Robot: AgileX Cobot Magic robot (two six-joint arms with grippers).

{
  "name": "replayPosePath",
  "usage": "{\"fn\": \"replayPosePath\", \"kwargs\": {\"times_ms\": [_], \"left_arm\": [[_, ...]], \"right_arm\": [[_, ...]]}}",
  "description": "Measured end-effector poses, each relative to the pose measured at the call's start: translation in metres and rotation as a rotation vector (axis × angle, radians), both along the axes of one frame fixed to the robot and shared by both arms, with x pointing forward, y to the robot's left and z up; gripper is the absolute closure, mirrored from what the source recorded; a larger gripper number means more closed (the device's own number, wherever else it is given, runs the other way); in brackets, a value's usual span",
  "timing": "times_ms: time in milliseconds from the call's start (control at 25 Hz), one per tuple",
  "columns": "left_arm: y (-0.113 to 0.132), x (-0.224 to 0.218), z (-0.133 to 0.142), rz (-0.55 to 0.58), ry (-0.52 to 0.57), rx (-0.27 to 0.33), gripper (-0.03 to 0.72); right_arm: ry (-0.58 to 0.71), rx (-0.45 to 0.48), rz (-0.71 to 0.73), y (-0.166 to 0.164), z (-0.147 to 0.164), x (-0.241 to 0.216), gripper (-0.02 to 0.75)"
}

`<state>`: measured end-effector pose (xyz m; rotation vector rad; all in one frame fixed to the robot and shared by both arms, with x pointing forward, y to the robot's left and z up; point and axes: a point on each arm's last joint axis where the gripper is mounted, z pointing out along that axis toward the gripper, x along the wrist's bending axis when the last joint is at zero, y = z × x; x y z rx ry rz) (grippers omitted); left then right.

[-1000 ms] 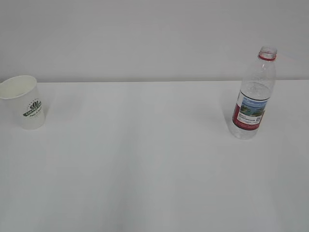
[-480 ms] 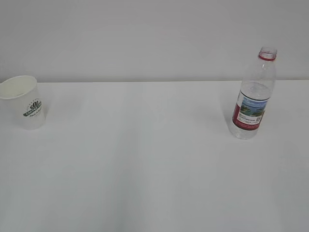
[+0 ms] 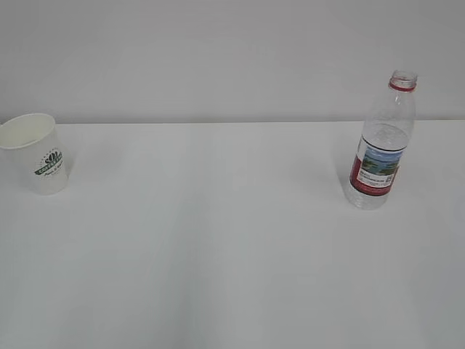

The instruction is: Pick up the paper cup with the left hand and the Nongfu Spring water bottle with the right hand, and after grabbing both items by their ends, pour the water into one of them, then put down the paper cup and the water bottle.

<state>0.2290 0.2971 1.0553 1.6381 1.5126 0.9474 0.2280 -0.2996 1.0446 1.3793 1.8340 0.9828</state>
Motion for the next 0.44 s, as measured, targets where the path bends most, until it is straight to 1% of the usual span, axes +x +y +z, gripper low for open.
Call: {"fn": "replayPosePath", "kwargs": {"times_ms": [440], "left_arm": [[0.0,0.0,0.0,0.0,0.0,0.0,0.172]], "right_arm": [[0.0,0.0,0.0,0.0,0.0,0.0,0.149]]}}
